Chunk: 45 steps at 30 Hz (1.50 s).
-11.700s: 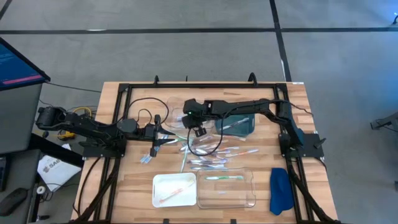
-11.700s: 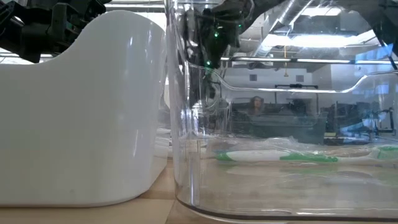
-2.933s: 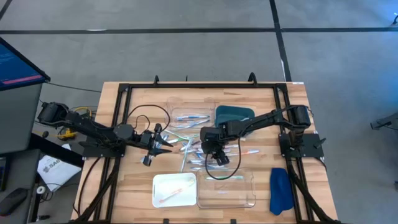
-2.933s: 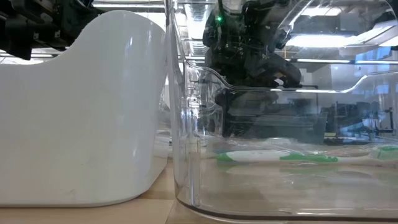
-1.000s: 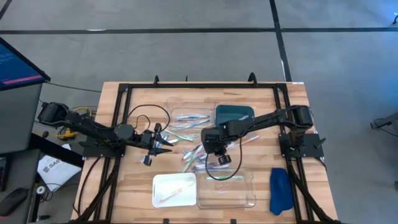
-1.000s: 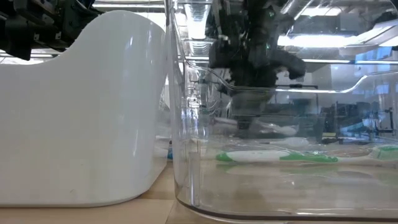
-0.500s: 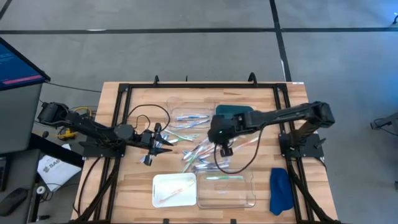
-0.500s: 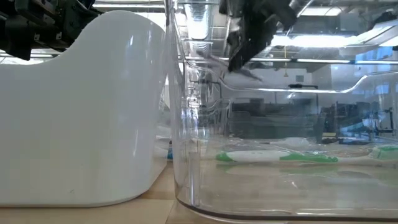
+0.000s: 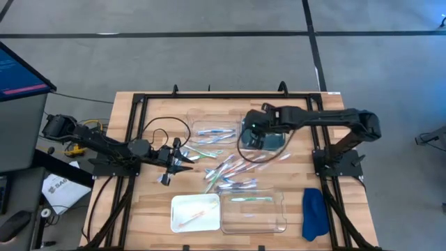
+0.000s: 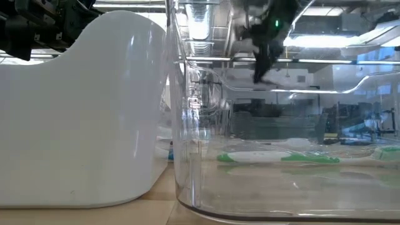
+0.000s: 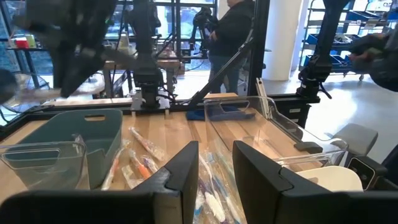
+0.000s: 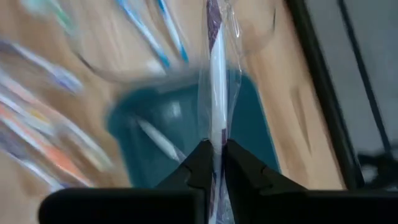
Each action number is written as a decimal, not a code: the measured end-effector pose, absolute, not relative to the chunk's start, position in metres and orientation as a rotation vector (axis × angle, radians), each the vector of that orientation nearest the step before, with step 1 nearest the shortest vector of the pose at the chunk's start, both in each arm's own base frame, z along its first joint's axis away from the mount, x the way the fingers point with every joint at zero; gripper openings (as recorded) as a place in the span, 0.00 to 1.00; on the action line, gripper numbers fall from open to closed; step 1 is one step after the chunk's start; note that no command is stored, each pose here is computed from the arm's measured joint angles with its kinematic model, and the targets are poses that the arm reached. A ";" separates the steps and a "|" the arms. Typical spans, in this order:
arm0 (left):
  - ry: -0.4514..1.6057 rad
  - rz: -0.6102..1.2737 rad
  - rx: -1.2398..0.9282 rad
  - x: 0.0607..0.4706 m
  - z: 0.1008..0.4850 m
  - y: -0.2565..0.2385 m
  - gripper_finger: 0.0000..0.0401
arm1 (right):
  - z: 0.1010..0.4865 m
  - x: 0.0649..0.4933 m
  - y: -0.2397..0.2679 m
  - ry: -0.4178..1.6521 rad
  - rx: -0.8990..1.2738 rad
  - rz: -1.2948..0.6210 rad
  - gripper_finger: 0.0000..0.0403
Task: Pick & Place Toothbrushes
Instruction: Put the purple toothbrush into the green bin
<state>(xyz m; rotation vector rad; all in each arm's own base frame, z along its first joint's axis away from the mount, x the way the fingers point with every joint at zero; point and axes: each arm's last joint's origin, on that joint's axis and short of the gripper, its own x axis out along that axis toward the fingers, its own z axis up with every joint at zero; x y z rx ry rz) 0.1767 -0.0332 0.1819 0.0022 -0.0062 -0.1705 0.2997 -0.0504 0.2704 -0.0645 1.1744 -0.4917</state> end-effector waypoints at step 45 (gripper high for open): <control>-0.004 -0.170 0.014 0.177 0.182 -0.033 0.23 | 0.205 0.292 -0.084 1.278 0.150 -0.633 0.07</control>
